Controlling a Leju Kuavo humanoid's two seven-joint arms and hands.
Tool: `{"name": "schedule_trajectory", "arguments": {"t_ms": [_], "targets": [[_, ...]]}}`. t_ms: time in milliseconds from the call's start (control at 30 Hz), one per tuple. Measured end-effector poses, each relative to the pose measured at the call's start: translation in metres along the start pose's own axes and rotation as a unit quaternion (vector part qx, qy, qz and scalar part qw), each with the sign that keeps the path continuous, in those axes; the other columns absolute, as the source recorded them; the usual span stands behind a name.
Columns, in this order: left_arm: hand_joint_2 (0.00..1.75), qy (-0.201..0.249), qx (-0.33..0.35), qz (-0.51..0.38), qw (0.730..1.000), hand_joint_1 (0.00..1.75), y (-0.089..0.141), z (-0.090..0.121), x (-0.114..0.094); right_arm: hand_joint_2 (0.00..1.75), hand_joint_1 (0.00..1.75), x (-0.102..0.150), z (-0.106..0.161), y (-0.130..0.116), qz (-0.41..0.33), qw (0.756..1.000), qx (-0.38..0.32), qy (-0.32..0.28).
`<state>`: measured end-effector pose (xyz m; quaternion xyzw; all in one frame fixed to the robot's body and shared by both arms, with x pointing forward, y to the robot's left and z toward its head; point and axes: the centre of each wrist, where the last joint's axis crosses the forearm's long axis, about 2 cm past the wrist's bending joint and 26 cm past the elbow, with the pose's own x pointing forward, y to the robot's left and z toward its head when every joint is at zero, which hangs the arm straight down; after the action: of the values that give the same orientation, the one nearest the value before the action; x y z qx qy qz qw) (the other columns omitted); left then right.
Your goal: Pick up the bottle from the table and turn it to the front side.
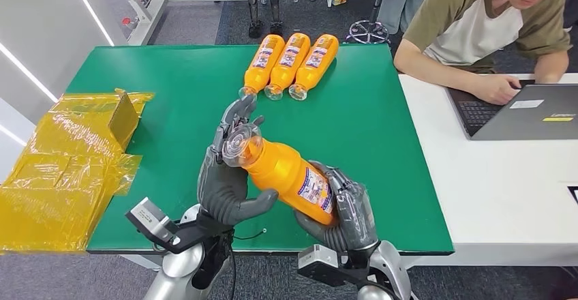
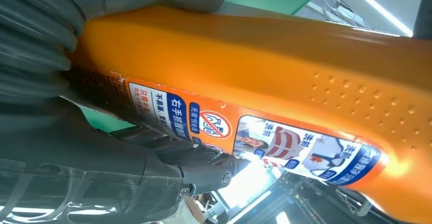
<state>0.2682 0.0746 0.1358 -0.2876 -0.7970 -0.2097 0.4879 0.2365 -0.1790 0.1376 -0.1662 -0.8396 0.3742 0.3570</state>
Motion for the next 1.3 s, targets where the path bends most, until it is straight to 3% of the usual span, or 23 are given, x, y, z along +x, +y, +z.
{"name": "schedule_trajectory", "arguments": {"t_ms": [667, 700, 800, 833, 1133, 1200, 1300], "targets": [[1.75, 0.044, -0.04, -0.011, 0.998, 0.03, -0.0018, 0.0026, -0.0064, 1.75, 1.63, -0.0012, -0.0054, -0.0021, 0.03, 0.999, 0.035, -0.023], [1.75, 0.045, -0.041, -0.012, 0.998, 0.38, -0.0019, 0.0028, -0.0066, 1.75, 1.63, -0.001, -0.0053, -0.002, 0.032, 0.999, 0.038, -0.023], [1.75, 0.047, -0.041, -0.013, 0.998, 1.66, -0.0023, 0.0037, -0.007, 1.75, 1.63, 0.0001, -0.0046, -0.0019, 0.034, 0.998, 0.045, -0.021], [1.75, 0.047, -0.041, -0.013, 0.998, 1.75, -0.0025, 0.0043, -0.0073, 1.75, 1.63, 0.0005, -0.0043, -0.0019, 0.035, 0.998, 0.048, -0.02], [1.75, 0.05, -0.029, -0.005, 0.998, 1.75, -0.0045, 0.0072, -0.0085, 1.75, 1.61, 0.0013, -0.0026, -0.0022, 0.039, 0.997, 0.061, -0.013], [1.75, 0.049, -0.027, -0.004, 0.998, 1.75, -0.0055, 0.0069, -0.0082, 1.75, 1.42, 0.0012, -0.0025, -0.0021, 0.04, 0.997, 0.064, -0.012], [1.75, 0.048, -0.024, -0.002, 0.999, 1.75, -0.0061, 0.0067, -0.0079, 1.75, 0.31, 0.0013, -0.0016, -0.0014, 0.039, 0.997, 0.069, -0.011]]}}
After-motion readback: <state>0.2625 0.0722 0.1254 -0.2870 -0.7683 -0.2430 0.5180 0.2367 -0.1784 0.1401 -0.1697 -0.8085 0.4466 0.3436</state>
